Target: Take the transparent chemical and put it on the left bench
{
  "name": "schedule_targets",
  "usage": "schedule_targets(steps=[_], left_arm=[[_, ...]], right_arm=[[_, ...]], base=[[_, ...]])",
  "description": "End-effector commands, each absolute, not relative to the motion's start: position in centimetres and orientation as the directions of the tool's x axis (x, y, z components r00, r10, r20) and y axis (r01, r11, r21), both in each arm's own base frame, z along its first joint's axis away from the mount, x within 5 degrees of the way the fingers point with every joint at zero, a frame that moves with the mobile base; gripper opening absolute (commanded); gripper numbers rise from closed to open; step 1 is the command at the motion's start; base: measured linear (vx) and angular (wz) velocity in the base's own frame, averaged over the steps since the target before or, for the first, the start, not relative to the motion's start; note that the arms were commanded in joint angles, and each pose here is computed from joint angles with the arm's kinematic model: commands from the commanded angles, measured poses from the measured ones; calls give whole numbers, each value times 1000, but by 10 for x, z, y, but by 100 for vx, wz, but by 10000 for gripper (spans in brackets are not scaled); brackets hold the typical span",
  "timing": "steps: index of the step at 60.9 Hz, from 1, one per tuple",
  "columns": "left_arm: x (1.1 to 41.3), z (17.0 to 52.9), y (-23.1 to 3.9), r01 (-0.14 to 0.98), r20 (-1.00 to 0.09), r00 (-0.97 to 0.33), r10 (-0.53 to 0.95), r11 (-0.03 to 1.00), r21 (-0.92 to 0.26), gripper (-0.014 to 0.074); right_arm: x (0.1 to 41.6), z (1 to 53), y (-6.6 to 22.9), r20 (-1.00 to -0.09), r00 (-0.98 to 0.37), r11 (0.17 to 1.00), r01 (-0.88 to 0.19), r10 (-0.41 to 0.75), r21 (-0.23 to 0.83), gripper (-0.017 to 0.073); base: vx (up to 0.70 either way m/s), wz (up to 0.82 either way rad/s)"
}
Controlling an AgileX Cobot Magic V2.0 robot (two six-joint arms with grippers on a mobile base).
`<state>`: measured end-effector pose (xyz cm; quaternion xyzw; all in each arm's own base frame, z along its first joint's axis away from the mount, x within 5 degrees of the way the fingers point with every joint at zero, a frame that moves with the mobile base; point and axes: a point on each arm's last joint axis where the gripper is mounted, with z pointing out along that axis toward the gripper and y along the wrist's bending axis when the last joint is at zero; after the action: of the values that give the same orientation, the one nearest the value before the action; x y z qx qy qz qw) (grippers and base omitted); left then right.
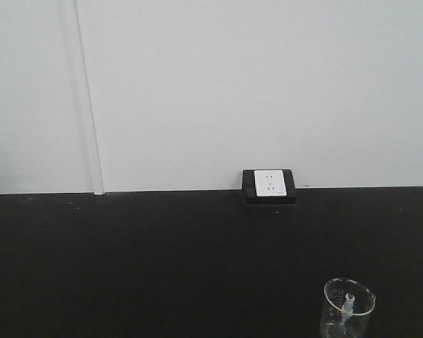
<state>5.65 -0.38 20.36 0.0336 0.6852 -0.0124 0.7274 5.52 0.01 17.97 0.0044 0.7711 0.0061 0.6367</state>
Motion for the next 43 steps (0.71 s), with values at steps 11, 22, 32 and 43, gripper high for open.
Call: schedule_targets(steps=[11,22,32,43], left_arm=[[55,206,-4,63,-990,141,14,998,23,-3],[55,206,-4,63,-990,141,14,998,23,-3],[55,206,-4,63,-990,141,14,998,23,-3],[55,206,-4,63,-990,141,14,998,23,-3]], right_arm=[[56,186,0,-995,-104,1000,-5,1,2,-7],[56,186,0,-995,-104,1000,-5,1,2,-7],[56,186,0,-995,-104,1000,-5,1,2,-7],[56,186,0,-995,-102,1000,-5,1,2,-7]], base=[[0,0],[0,0],[0,0],[0,0]])
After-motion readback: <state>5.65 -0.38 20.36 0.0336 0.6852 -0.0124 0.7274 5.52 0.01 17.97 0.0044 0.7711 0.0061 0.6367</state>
